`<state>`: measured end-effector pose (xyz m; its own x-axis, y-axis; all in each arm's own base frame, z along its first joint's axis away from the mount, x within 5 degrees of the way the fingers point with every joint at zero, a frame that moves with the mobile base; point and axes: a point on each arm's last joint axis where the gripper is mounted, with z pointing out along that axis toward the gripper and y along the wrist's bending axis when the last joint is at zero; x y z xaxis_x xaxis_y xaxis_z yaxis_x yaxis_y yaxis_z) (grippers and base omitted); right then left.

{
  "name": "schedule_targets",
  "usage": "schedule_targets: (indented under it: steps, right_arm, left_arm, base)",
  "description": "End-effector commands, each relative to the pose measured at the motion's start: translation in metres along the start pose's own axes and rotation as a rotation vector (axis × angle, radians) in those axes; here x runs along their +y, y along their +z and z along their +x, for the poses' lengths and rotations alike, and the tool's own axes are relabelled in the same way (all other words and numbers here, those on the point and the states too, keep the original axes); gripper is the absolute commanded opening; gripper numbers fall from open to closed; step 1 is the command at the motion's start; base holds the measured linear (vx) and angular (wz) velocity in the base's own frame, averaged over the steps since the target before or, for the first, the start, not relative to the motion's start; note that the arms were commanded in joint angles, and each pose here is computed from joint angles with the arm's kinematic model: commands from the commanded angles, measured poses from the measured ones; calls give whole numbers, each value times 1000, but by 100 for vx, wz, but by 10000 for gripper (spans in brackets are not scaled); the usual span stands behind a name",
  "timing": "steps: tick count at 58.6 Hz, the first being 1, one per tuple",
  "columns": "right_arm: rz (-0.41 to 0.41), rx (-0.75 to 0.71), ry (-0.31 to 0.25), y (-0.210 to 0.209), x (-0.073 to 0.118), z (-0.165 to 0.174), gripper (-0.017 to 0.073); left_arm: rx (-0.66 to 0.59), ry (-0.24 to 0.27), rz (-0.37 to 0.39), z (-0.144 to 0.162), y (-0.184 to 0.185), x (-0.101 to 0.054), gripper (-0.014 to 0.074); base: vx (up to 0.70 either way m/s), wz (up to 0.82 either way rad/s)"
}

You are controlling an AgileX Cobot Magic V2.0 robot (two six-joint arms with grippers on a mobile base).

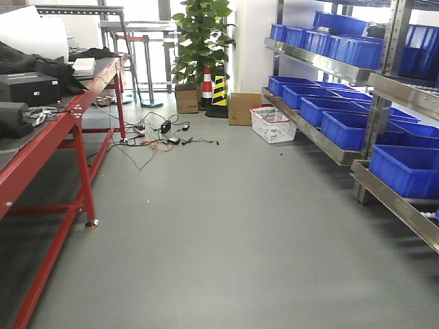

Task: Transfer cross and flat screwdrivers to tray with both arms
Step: 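Drive the base to the conveyor station with the grey tray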

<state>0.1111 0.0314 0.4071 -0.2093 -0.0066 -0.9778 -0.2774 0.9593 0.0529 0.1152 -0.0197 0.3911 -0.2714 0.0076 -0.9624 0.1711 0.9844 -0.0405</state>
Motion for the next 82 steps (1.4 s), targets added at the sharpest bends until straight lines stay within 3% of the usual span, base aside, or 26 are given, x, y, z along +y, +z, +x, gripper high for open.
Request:
schedule_targets:
  steps: [1, 48, 82]
  right_arm:
    - [7, -128, -8, -5, 0, -17, -8]
    - [7, -125, -8, -5, 0, -17, -8]
    - [7, -126, -8, -5, 0, -17, -8]
  left_arm:
    - [-131, -6, 5, -17, -6, -1, 0]
    - [-131, -6, 5, -17, -6, -1, 0]
    - [-131, -6, 5, -17, -6, -1, 0]
  base:
    - [59, 4]
    - [57, -8]
    - [51, -48]
